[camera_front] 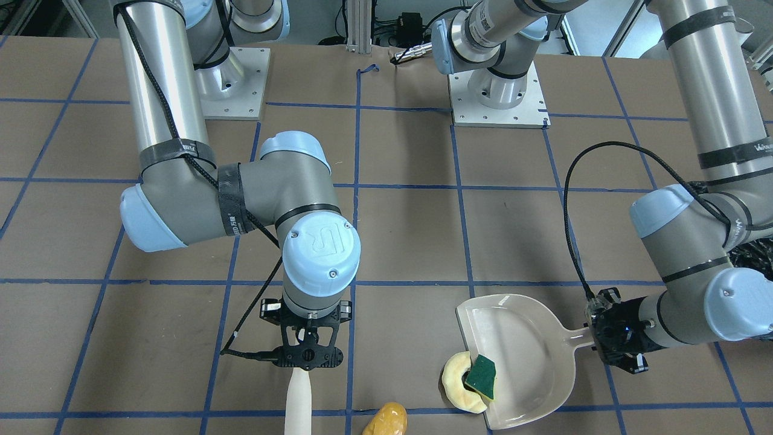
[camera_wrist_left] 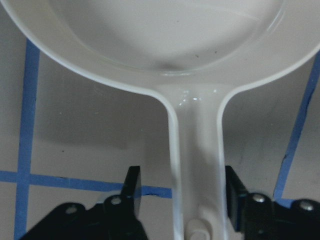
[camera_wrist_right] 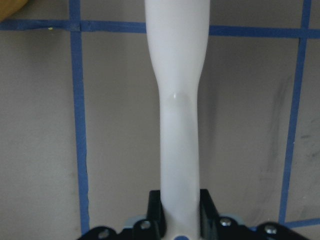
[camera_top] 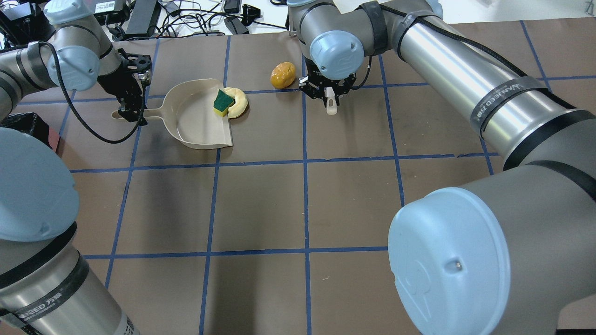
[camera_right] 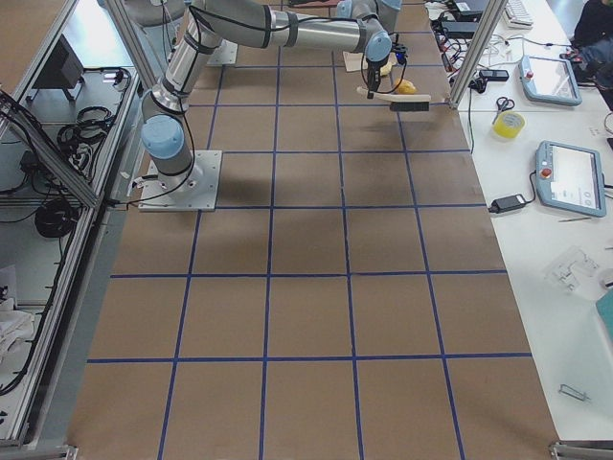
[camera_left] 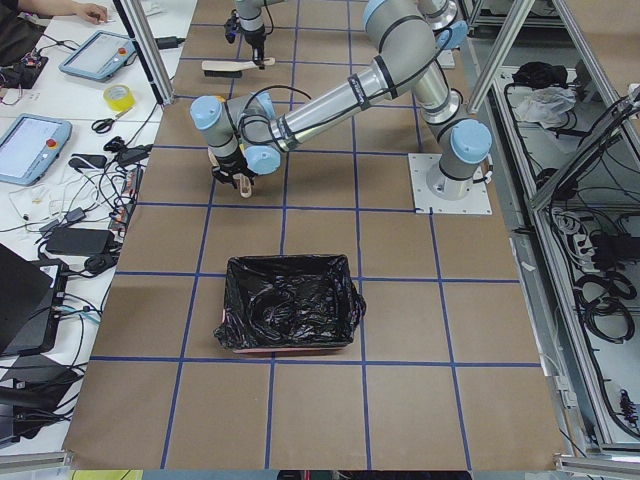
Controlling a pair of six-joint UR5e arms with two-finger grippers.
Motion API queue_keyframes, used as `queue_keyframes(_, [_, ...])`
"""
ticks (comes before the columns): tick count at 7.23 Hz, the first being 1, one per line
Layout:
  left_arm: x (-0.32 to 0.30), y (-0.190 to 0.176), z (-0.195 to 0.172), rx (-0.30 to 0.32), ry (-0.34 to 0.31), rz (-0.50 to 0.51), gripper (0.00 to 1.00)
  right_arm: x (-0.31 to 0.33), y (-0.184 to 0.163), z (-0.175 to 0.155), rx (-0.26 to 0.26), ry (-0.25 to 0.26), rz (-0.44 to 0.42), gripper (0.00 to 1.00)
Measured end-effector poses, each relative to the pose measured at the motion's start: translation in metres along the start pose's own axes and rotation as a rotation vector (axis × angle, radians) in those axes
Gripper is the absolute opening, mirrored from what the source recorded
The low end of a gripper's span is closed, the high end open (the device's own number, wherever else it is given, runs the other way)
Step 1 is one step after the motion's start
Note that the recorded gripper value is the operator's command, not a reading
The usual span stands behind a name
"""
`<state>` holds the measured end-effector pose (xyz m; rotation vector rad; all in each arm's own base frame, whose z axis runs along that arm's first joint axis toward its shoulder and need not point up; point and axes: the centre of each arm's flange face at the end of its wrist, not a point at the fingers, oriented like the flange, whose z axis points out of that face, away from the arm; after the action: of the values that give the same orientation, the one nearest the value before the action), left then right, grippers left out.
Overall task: Sweep and dump trash into bin
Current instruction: 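Pull the brush back with the right gripper toward the yellow potato, then sweep the yellow potato into the dustpan with the right gripper's brush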
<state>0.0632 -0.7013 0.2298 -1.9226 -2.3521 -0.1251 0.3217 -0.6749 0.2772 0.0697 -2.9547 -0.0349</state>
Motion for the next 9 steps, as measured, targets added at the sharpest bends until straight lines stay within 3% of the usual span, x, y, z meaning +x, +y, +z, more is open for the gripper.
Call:
queue_keyframes(3, [0.003, -0.016, -0.004, -0.011, -0.006, 0.013, 0.01, 0.007, -0.020, 0.009, 0.040, 0.081, -0.190, 0.00])
queue_keyframes(6, [0.006, -0.031, -0.005, -0.019, -0.008, 0.034, 0.00, -0.004, -0.038, 0.019, 0.055, 0.075, -0.228, 0.00])
queue_keyframes(9, [0.006, -0.035, -0.003, -0.020, -0.006, 0.041, 0.00, -0.037, -0.027, 0.021, 0.057, 0.080, -0.303, 0.00])
